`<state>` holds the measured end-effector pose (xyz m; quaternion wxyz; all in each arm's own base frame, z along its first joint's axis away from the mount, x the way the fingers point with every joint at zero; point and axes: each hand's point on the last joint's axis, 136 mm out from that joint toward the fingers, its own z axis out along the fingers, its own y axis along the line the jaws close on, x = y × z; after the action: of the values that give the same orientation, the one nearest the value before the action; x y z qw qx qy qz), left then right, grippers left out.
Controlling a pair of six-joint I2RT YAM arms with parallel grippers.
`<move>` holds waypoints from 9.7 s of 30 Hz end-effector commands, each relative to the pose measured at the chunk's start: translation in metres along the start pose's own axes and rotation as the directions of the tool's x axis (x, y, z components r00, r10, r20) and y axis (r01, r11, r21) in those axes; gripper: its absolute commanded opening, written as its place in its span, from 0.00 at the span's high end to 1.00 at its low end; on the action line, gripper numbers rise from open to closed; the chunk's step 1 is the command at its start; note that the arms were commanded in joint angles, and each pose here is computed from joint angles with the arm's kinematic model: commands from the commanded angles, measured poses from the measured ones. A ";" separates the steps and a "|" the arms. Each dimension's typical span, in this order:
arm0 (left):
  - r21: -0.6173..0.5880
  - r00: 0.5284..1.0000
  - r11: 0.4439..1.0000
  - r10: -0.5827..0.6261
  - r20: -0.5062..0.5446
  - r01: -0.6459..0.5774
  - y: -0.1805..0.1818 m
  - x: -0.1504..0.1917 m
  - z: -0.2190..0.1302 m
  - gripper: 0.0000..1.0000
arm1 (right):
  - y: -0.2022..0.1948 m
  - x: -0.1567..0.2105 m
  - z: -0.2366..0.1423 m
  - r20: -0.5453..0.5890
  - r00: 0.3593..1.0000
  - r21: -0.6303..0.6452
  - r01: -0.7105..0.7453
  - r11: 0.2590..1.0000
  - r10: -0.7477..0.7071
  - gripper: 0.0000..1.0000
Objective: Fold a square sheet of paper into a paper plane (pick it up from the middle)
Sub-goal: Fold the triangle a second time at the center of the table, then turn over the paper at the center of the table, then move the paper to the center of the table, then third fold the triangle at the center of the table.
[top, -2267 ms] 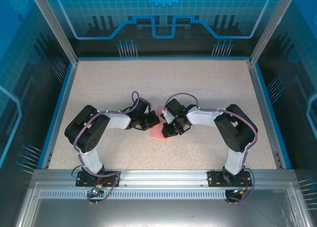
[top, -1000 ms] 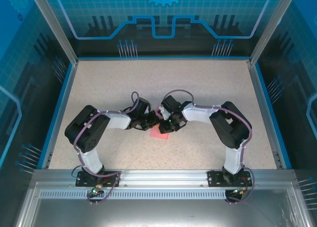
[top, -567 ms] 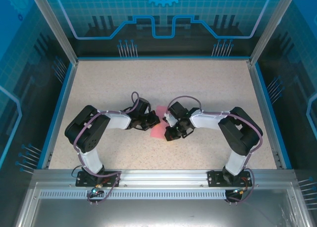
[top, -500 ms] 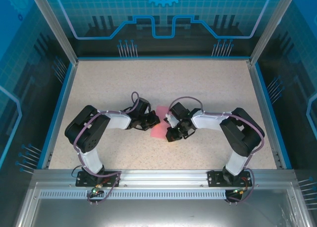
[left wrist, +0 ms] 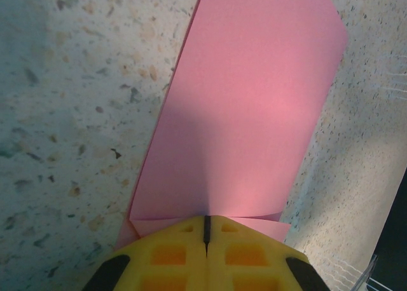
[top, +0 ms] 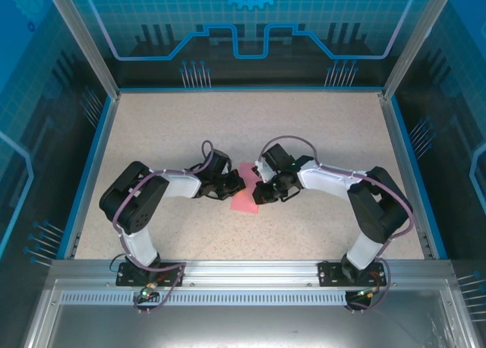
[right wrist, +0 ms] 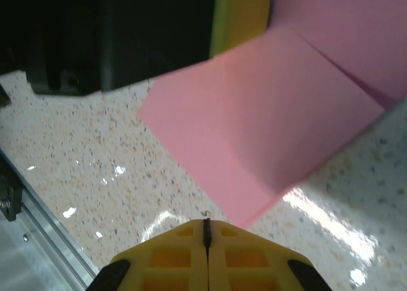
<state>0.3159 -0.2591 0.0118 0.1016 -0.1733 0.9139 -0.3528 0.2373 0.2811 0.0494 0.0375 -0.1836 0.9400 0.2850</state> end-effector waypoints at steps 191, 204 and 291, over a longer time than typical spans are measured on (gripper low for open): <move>-0.214 0.884 0.862 0.467 -0.015 -0.459 -0.141 0.012 -0.049 0.27 | -0.110 -0.064 -0.150 0.479 0.823 0.053 -0.376 0.925 0.307 0.08; -0.293 0.943 0.948 -0.022 0.333 0.126 0.013 -0.068 -0.158 0.01 | 0.020 -0.111 -0.007 0.199 0.977 0.050 -0.085 0.995 0.074 0.37; -0.333 0.996 0.943 -0.002 -0.088 -0.027 0.044 -0.013 0.004 0.98 | -0.044 -0.027 -0.011 0.063 0.921 -0.116 -0.375 0.920 0.384 0.72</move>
<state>0.3485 -0.2508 0.0133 0.0743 -0.1544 0.9485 -0.2664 0.2744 0.2484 0.0255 -0.0103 -0.0171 0.9476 0.3190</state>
